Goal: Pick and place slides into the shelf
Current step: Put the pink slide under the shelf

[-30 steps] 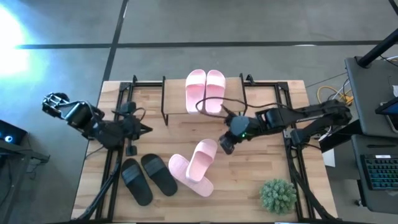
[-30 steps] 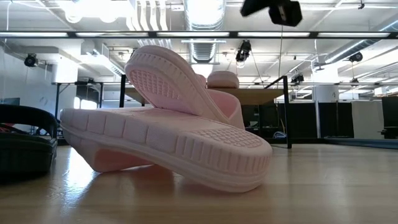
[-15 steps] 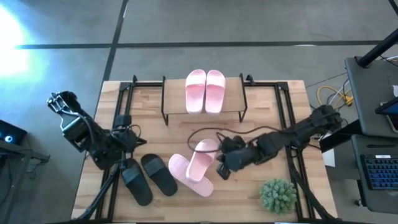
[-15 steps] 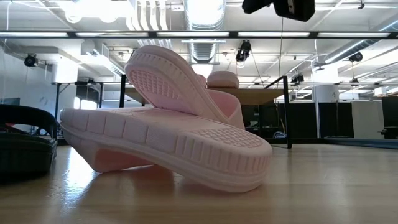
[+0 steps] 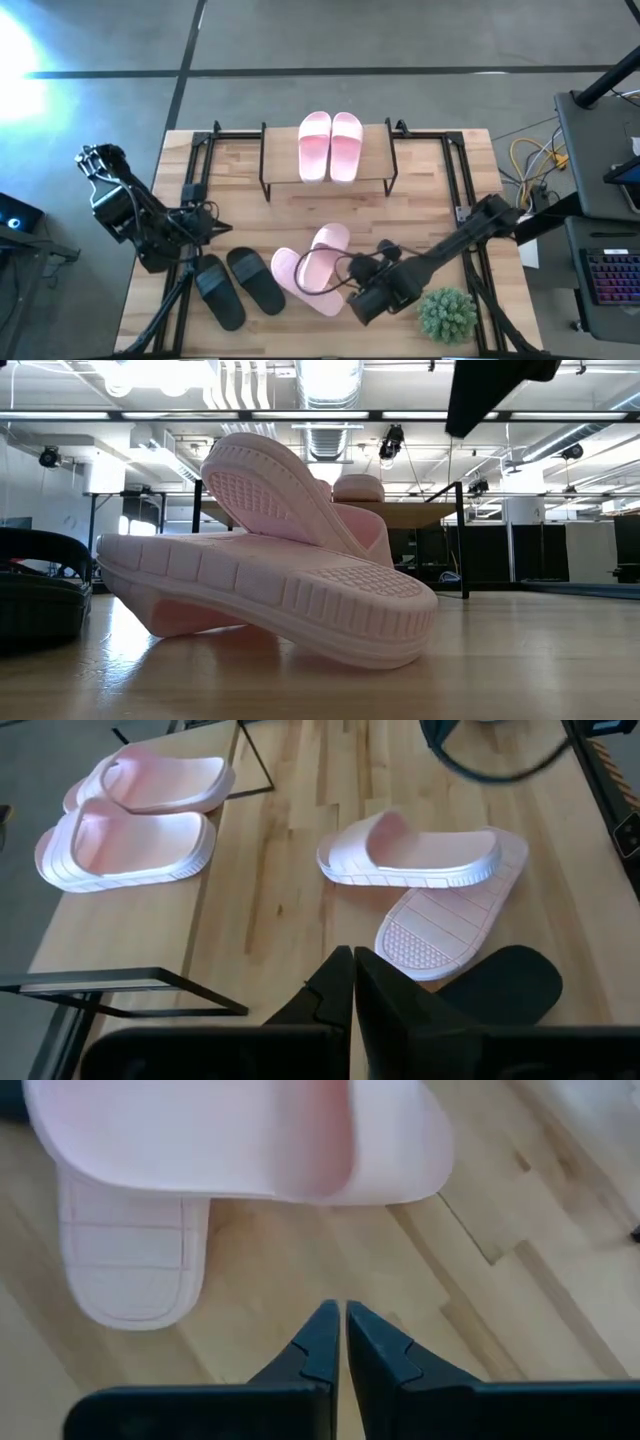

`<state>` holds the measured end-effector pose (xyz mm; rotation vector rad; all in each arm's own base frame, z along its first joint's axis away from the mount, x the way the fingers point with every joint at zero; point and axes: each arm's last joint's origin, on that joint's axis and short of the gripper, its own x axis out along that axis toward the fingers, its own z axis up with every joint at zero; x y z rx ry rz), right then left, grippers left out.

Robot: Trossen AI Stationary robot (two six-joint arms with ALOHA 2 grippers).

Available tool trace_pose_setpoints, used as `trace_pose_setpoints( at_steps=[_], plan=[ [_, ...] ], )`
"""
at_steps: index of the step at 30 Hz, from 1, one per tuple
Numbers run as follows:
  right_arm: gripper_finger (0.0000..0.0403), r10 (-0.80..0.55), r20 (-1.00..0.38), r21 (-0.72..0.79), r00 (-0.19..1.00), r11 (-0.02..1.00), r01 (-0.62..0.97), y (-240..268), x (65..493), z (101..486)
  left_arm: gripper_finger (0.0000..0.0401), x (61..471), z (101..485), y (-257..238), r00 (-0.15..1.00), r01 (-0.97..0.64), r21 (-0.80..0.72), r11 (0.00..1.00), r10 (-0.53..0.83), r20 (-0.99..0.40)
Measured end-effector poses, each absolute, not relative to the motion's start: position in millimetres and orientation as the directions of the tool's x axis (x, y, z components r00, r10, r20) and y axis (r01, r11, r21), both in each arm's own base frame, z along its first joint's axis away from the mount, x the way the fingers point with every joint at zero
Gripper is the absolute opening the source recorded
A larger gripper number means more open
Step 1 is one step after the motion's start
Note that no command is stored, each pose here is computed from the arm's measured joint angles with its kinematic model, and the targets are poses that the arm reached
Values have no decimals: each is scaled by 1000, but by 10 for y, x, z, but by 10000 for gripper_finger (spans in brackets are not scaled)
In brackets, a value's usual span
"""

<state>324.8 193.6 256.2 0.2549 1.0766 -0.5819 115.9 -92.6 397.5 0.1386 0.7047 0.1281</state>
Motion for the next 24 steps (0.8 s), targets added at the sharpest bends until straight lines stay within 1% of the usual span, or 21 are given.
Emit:
trace_pose_setpoints(
  at_steps=[2,4,8,11,14,17,19,22,24],
  plan=[
    [28,-328,-884,-93,333,822,562,1974,3331,2494,0,1145,3980,-911,756,-61,182,981,164,-634],
    [49,-329,-884,-89,333,817,570,1997,3431,2457,0,1131,3977,-893,752,-66,201,977,181,-634],
    [113,-342,-880,-103,330,816,569,1979,3572,2446,0,1094,3964,-849,740,-79,239,968,217,-637],
    [163,-405,-855,-154,324,795,587,1911,3615,2466,0,1070,3968,-819,740,-87,251,964,232,-631],
    [203,-450,-835,-184,316,771,610,1826,3661,2456,0,1038,3982,-785,746,-92,243,966,228,-625],
    [221,-367,-879,-116,303,782,612,1704,3769,2383,0,1002,3993,-748,753,-105,222,969,223,-619],
    [225,-317,-884,-67,344,814,577,1664,3862,2345,0,974,3990,-715,760,-135,198,971,230,-608],
    [226,-308,-858,-54,411,850,523,1609,3963,2309,0,928,3987,-661,770,-176,160,971,237,-592],
    [226,-328,-858,-85,396,850,519,1529,3979,2276,0,899,3986,-632,774,-196,128,972,233,-588]
  ],
)
